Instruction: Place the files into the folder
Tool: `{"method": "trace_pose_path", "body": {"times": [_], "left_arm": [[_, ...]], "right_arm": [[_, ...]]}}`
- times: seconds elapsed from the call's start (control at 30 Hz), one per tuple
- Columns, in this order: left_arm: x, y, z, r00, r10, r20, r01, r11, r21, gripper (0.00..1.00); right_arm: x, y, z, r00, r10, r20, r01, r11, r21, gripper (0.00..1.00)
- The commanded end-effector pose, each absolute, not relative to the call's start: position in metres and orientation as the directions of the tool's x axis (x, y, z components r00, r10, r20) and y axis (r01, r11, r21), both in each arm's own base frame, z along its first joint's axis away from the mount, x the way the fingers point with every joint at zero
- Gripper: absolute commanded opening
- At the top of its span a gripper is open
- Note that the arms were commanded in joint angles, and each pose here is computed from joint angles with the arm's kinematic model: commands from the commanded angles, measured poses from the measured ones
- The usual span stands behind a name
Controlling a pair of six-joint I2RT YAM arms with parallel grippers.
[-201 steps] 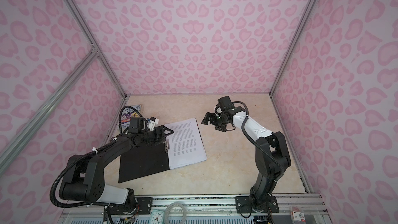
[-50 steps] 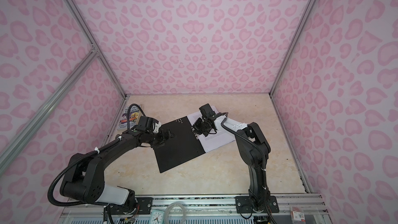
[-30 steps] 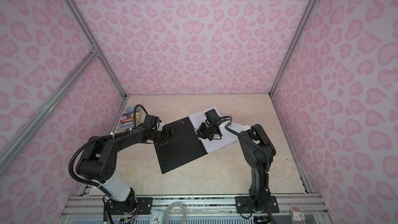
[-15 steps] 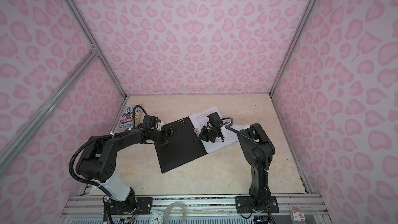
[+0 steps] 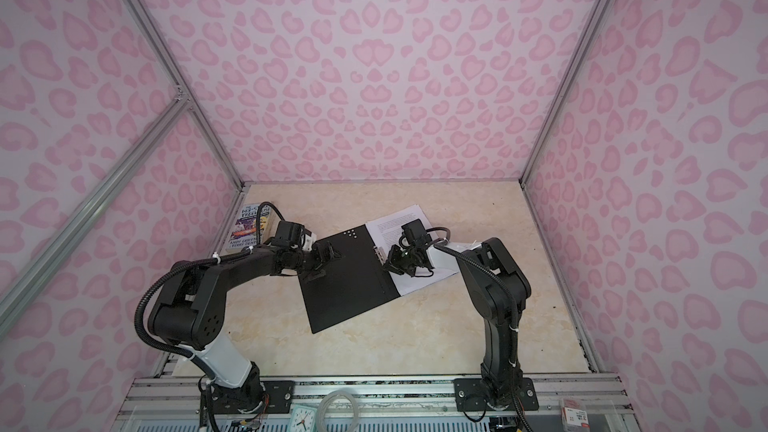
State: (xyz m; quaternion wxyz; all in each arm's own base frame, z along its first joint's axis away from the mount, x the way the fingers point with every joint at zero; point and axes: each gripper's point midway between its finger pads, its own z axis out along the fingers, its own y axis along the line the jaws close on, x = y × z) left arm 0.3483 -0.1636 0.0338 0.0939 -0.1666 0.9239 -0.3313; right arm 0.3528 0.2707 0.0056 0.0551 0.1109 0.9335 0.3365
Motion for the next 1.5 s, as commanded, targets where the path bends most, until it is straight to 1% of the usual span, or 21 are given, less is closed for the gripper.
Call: {"method": "trace_pose_path", "body": {"times": [0.0,0.03,0.13,0.37,0.57,0.67,0.7,0.77,0.9,1.0,1.1,1.2,1.27,1.33,1.37,1.4,1.43,1.47], "left_arm": [[0.312,-0.12,-0.013,-0.909,-0.416,0.009,-0.387,0.837,-0.387,0.97],[0.312,-0.121,-0.013,-0.909,-0.417,0.011,-0.388,0.836,-0.388,0.97],[0.312,-0.122,-0.013,-0.906,-0.422,0.013,-0.393,0.831,-0.393,0.97],[0.313,-0.125,-0.012,-0.907,-0.421,0.01,-0.39,0.831,-0.396,0.97],[0.312,-0.125,-0.012,-0.909,-0.417,0.009,-0.386,0.832,-0.397,0.97],[0.309,-0.124,-0.013,-0.913,-0.409,0.015,-0.382,0.838,-0.389,0.97],[0.31,-0.124,-0.013,-0.913,-0.407,0.017,-0.381,0.839,-0.388,0.97],[0.31,-0.125,-0.012,-0.916,-0.402,0.016,-0.375,0.84,-0.393,0.97],[0.316,-0.128,-0.004,-0.922,-0.388,0.001,-0.354,0.841,-0.409,0.97],[0.327,-0.134,0.012,-0.931,-0.363,-0.024,-0.316,0.84,-0.442,0.97],[0.346,-0.148,0.046,-0.941,-0.331,-0.072,-0.248,0.819,-0.517,0.97],[0.366,-0.162,0.097,-0.935,-0.326,-0.141,-0.178,0.772,-0.61,0.97],[0.374,-0.168,0.136,-0.919,-0.341,-0.199,-0.134,0.742,-0.657,0.97],[0.373,-0.165,0.163,-0.899,-0.364,-0.244,-0.114,0.731,-0.672,0.97],[0.368,-0.161,0.171,-0.889,-0.382,-0.253,-0.127,0.736,-0.665,0.97],[0.36,-0.152,0.173,-0.878,-0.408,-0.251,-0.162,0.745,-0.647,0.97],[0.35,-0.143,0.169,-0.871,-0.431,-0.235,-0.206,0.756,-0.622,0.97],[0.338,-0.131,0.162,-0.859,-0.46,-0.223,-0.261,0.769,-0.583,0.97]], "right_arm": [[0.312,0.203,-0.052,-0.944,0.33,0.025,0.324,0.908,0.266,0.0],[0.312,0.208,-0.052,-0.943,0.332,0.032,0.328,0.901,0.284,0.0],[0.316,0.232,-0.044,-0.942,0.33,0.061,0.326,0.856,0.401,0.0],[0.331,0.267,-0.008,-0.965,0.258,0.037,0.24,0.823,0.514,0.0],[0.333,0.285,0.007,-0.97,0.239,0.049,0.222,0.782,0.582,0.0],[0.334,0.287,0.008,-0.97,0.237,0.053,0.222,0.776,0.59,0.0],[0.333,0.287,0.007,-0.97,0.237,0.057,0.224,0.777,0.588,0.02],[0.336,0.289,0.01,-0.971,0.235,0.053,0.22,0.773,0.595,0.11],[0.344,0.294,0.021,-0.97,0.241,0.038,0.212,0.758,0.617,0.2],[0.357,0.297,0.04,-0.968,0.251,0.014,0.198,0.723,0.662,0.27],[0.376,0.299,0.078,-0.966,0.253,-0.061,0.133,0.682,0.719,0.35],[0.394,0.294,0.119,-0.958,0.235,-0.164,0.035,0.665,0.746,0.46],[0.404,0.279,0.136,-0.947,0.222,-0.231,-0.016,0.689,0.724,0.56],[0.412,0.258,0.139,-0.943,0.208,-0.261,-0.031,0.725,0.688,0.62],[0.414,0.245,0.134,-0.945,0.202,-0.257,-0.021,0.746,0.666,0.65],[0.416,0.228,0.128,-0.947,0.203,-0.248,-0.002,0.771,0.637,0.71],[0.416,0.213,0.122,-0.949,0.206,-0.241,0.018,0.794,0.607,0.77],[0.415,0.196,0.115,-0.949,0.21,-0.235,0.042,0.824,0.565,0.86]]}}
